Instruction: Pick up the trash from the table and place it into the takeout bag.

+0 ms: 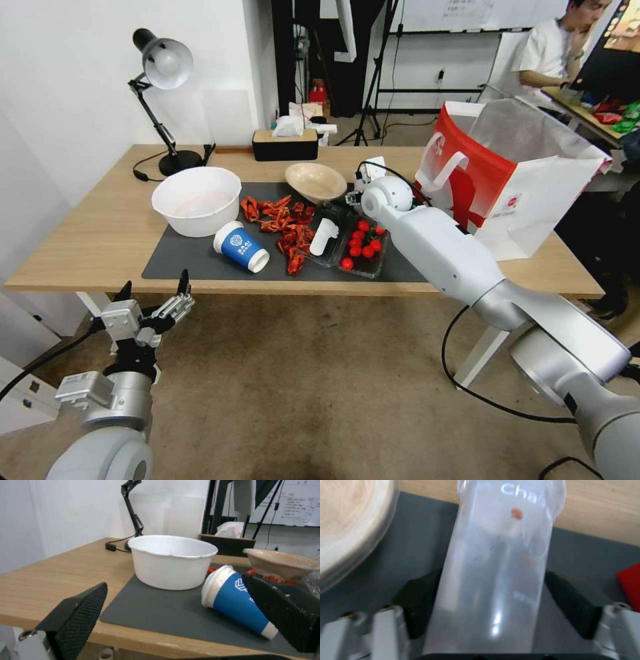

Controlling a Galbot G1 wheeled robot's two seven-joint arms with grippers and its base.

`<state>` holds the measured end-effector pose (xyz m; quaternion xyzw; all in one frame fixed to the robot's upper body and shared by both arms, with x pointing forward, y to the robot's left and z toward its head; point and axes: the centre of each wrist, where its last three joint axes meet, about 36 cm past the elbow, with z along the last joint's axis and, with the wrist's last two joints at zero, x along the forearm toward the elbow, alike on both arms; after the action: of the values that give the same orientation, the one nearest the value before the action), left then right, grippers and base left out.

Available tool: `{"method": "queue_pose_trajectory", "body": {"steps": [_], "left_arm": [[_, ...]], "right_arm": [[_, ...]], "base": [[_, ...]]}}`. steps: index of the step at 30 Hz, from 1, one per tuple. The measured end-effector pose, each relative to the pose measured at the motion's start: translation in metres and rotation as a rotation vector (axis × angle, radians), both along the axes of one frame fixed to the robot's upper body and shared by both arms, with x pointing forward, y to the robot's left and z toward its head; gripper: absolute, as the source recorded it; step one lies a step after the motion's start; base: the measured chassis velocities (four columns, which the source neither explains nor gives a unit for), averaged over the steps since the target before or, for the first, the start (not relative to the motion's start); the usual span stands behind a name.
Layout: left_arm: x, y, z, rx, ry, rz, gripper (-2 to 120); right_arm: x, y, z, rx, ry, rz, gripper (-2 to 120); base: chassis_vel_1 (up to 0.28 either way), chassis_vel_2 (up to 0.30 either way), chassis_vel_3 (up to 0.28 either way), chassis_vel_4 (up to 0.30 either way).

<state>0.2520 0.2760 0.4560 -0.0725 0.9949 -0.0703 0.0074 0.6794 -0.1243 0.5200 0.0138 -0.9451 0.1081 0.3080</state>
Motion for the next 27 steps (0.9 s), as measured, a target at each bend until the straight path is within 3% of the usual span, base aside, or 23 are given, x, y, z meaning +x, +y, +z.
{"method": "queue_pose_trajectory", "body": {"steps": [6, 16, 20, 27], "left_arm": [[0.000, 0.000, 0.001, 0.002, -0.002, 0.005, 100], [0.000, -0.001, 0.001, -0.002, -0.003, 0.005, 100], [0.000, -0.001, 0.001, -0.002, -0.004, 0.005, 100], [-0.001, -0.002, 0.005, 0.001, -0.010, 0.001, 100]], "right_arm": [[-0.002, -0.001, -0.002, 0.016, 0.008, -0.012, 52], [-0.005, -0.005, 0.001, 0.058, 0.017, -0.033, 31], [-0.008, -0.008, 0.005, 0.061, 0.004, -0.034, 28], [-0.034, -0.027, 0.046, 0.085, -0.113, -0.024, 18]], "base": [[0.000, 0.000, 0.000, 0.000], [0.000, 0.000, 0.000, 0.000], [0.000, 0.000, 0.000, 0.000], [0.000, 0.000, 0.000, 0.000]]}}
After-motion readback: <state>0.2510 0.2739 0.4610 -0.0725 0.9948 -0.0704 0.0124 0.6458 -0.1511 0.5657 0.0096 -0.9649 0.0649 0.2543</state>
